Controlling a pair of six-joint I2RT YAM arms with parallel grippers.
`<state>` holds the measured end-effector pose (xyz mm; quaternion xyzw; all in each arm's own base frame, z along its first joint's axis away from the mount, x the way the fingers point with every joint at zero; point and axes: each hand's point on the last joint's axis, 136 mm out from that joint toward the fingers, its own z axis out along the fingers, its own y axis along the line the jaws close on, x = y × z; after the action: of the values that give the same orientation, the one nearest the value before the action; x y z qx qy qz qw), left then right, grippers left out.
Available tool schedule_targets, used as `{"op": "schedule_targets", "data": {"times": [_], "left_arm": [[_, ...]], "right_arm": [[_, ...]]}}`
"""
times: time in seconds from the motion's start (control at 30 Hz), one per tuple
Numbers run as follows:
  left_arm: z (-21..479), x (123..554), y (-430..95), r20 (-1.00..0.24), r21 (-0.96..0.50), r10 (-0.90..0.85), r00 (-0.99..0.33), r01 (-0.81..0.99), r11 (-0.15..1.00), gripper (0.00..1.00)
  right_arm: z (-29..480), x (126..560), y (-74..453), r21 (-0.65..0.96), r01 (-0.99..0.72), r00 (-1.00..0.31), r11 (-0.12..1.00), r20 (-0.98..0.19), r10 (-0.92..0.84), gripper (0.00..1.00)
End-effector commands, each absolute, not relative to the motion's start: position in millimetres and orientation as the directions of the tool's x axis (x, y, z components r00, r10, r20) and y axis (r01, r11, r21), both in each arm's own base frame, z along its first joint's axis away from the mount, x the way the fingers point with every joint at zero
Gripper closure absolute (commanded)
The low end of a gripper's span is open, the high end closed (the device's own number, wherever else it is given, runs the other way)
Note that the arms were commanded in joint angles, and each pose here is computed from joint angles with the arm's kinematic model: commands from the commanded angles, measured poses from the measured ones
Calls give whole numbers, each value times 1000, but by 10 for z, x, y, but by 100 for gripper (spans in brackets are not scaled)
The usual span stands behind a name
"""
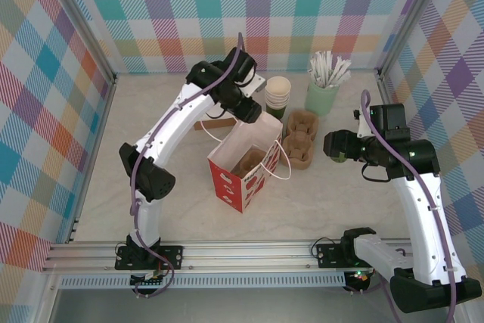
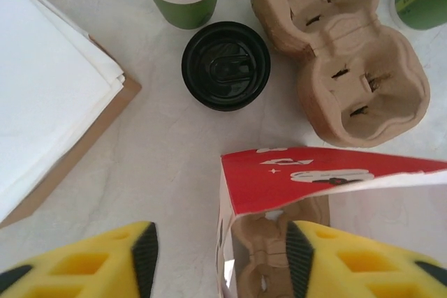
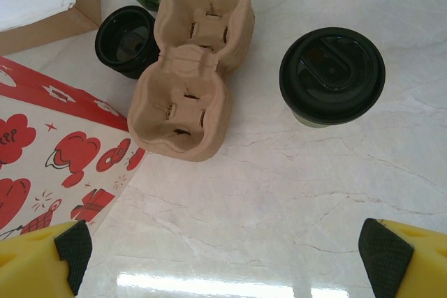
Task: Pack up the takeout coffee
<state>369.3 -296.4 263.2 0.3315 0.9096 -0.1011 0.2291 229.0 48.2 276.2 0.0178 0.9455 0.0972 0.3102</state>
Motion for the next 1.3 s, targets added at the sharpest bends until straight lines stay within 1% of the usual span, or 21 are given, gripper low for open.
{"op": "schedule_targets", "data": {"times": [0.0, 0.2, 0.27, 0.43, 0.6, 0.7, 0.8, 0.9, 1.07, 1.27], "left_arm": [[2735, 3699, -2947, -500, -38, 548, -671, 649, 760, 57], [2776, 3668, -2871, -493, -39, 518, -699, 612, 790, 85], [2814, 3638, -2828, -491, -45, 496, -716, 589, 807, 91], [2981, 3538, -2693, -510, -90, 373, -775, 479, 873, 95], [3132, 3454, -2494, -549, -146, 188, -814, 316, 938, 97], [3146, 3413, -2319, -564, -157, 93, -820, 218, 963, 98], [3058, 3411, -2100, -550, -178, -11, -835, 104, 979, 99], [2980, 3436, -1900, -529, -233, -127, -839, 0, 972, 100], [2938, 3522, -1608, -530, -299, -273, -803, -125, 946, 100], [2923, 3622, -1383, -519, -372, -420, -745, -245, 895, 100]], "right_arm": [[2765, 2303, 510, 218, -32, -799, 975, -591, 106, 0], [2749, 2304, 497, 207, -32, -801, 978, -590, 99, 0], [2736, 2306, 496, 205, -33, -803, 978, -588, 97, 0], [2715, 2317, 498, 204, -30, -810, 978, -579, 96, 0], [2754, 2359, 517, 202, -40, -817, 978, -570, 84, 0], [2751, 2391, 508, 193, -41, -819, 980, -568, 78, 0], [2713, 2445, 489, 187, -33, -824, 982, -560, 79, 0], [2633, 2499, 456, 196, -11, -840, 981, -533, 97, 0], [2476, 2581, 359, 206, 31, -865, 978, -485, 129, 0], [2198, 2668, 113, 110, 91, -900, 990, -417, 129, 0]]}}
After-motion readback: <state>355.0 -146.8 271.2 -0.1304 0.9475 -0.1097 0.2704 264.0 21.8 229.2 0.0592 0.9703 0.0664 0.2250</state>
